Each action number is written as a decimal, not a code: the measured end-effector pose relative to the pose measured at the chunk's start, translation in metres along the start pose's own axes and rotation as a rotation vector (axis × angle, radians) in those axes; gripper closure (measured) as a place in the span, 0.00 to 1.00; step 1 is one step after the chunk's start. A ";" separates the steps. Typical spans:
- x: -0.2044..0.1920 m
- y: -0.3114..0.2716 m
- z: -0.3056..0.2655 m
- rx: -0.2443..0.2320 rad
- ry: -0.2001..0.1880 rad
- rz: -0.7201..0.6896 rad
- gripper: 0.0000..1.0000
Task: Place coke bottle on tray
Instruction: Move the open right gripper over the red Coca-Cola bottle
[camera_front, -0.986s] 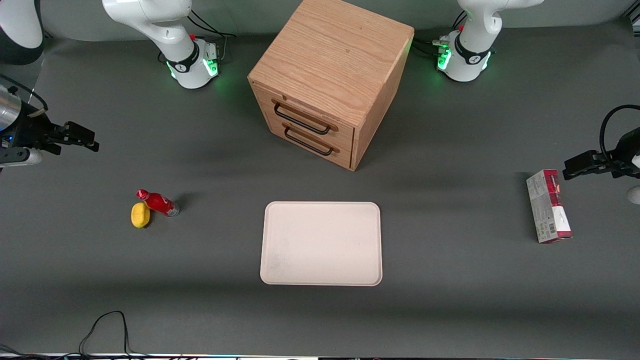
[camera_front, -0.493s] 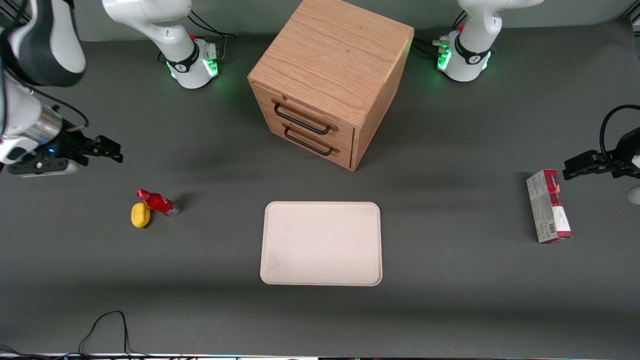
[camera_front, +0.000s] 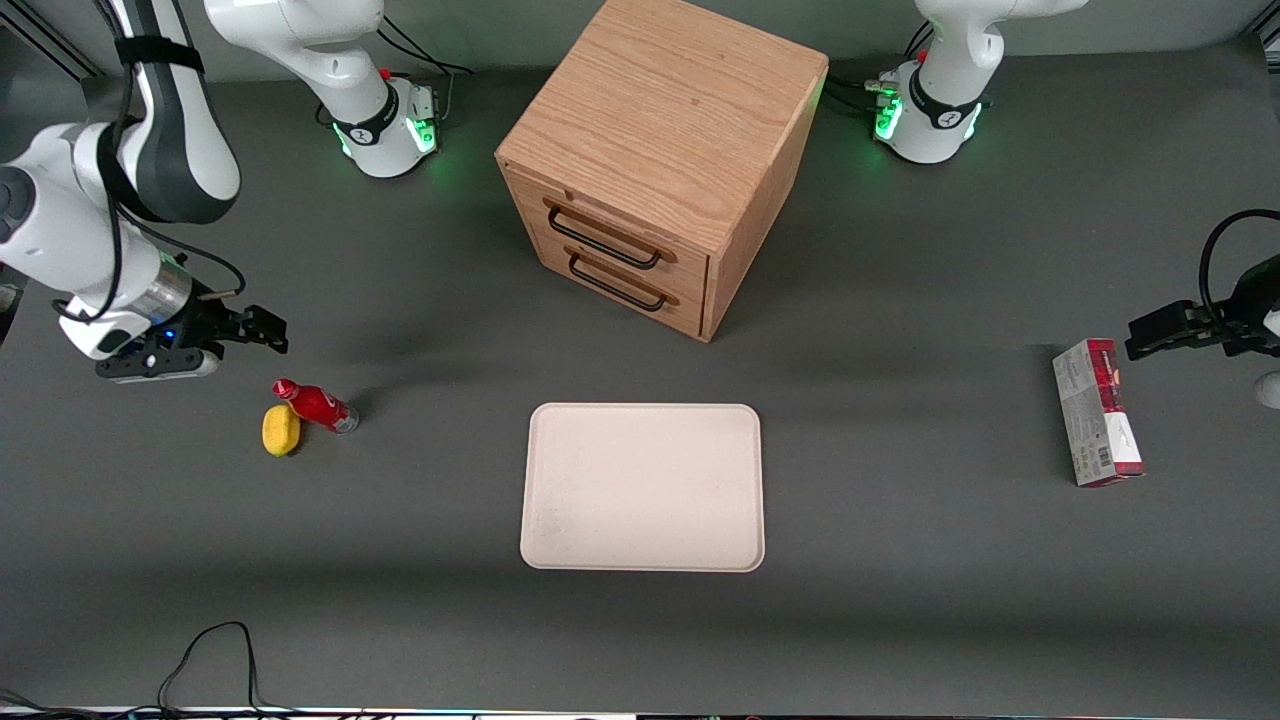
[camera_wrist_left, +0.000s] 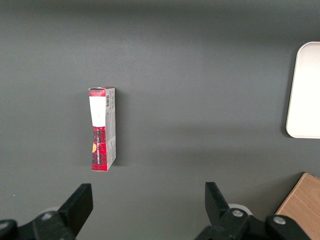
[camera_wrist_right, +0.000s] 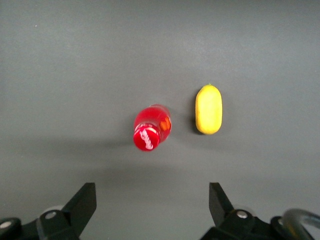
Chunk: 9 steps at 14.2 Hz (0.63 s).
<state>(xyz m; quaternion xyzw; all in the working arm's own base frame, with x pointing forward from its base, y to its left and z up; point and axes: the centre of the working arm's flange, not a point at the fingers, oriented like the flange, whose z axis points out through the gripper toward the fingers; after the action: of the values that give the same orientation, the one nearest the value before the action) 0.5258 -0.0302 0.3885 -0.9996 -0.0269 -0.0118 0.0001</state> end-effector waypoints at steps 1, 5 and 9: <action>0.003 0.000 0.008 -0.002 0.001 0.000 0.00; 0.005 -0.001 0.034 -0.009 0.004 -0.004 0.00; 0.008 -0.001 0.051 -0.013 0.003 -0.005 0.00</action>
<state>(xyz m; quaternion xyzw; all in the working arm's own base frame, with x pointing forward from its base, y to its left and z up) 0.5345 -0.0284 0.3375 -0.9995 -0.0292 -0.0136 -0.0063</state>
